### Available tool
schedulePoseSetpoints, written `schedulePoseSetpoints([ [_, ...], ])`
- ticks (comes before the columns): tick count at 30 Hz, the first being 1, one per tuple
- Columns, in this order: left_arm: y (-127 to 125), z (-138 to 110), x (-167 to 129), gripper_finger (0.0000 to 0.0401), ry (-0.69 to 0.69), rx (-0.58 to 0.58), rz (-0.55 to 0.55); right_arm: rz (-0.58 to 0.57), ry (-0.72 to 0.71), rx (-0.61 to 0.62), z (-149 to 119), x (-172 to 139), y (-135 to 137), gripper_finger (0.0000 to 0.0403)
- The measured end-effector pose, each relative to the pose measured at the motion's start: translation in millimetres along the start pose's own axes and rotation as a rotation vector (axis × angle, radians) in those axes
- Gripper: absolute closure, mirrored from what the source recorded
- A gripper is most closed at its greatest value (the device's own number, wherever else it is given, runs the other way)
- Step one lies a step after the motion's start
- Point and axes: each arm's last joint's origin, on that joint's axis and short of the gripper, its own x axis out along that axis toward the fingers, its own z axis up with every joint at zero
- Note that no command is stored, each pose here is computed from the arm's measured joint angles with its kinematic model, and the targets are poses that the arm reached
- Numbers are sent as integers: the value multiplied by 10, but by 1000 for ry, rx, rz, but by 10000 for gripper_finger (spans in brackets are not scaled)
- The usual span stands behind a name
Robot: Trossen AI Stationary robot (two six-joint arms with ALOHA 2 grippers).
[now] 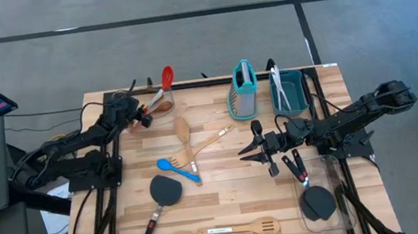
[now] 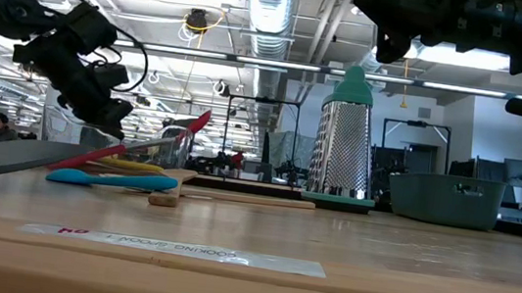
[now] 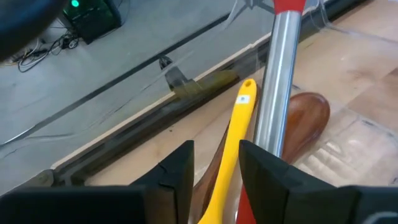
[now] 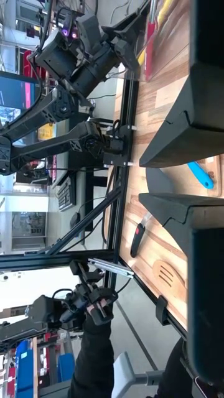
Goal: Pick & Place Kitchen Items
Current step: Put the black turner spatula into the right transparent bin
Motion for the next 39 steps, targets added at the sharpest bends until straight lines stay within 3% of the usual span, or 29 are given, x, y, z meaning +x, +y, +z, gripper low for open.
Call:
schedulePoseSetpoints([
  [7,25,70,-79,302,-64,-17,-12,0,0,0,0,0,0,333],
  [24,-188,252,-388,368,-264,-34,-242,0,0,0,0,0,0,333],
  [33,-497,221,-549,398,-274,65,-413,1,0,0,0,0,2,333],
  [39,-685,109,-671,398,-219,163,-425,1,0,0,0,0,2,333],
])
